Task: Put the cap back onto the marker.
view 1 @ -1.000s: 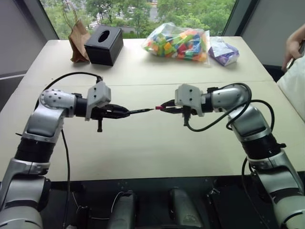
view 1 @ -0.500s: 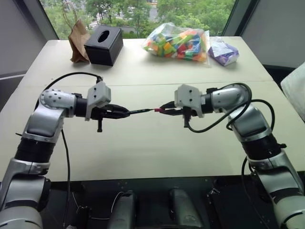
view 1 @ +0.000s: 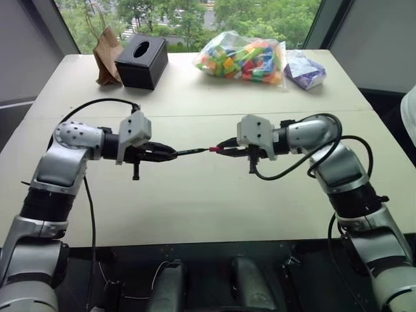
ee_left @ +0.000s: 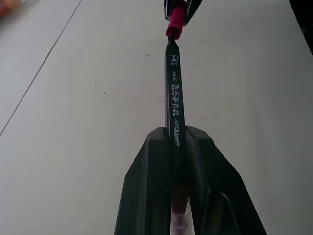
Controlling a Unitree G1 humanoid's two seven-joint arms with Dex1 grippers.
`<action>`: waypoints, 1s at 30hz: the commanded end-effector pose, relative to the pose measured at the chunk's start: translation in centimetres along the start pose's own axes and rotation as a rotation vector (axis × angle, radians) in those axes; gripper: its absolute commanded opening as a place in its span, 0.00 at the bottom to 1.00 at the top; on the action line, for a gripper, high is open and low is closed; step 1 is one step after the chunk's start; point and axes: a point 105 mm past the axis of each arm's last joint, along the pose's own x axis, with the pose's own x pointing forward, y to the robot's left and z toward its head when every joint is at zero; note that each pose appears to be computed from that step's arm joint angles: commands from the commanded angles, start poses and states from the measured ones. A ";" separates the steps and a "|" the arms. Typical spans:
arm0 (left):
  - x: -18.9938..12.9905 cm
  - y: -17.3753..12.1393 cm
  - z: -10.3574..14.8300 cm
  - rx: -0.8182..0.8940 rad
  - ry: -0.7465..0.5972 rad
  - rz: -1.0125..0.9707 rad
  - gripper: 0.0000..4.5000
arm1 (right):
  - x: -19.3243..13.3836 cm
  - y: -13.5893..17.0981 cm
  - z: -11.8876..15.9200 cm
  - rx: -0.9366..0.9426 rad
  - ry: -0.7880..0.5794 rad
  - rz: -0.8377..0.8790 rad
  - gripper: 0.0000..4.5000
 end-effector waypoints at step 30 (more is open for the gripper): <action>1.5 -0.5 1.7 0.091 -0.073 -0.077 0.00 | 1.6 1.2 5.0 -0.125 -0.149 0.114 0.01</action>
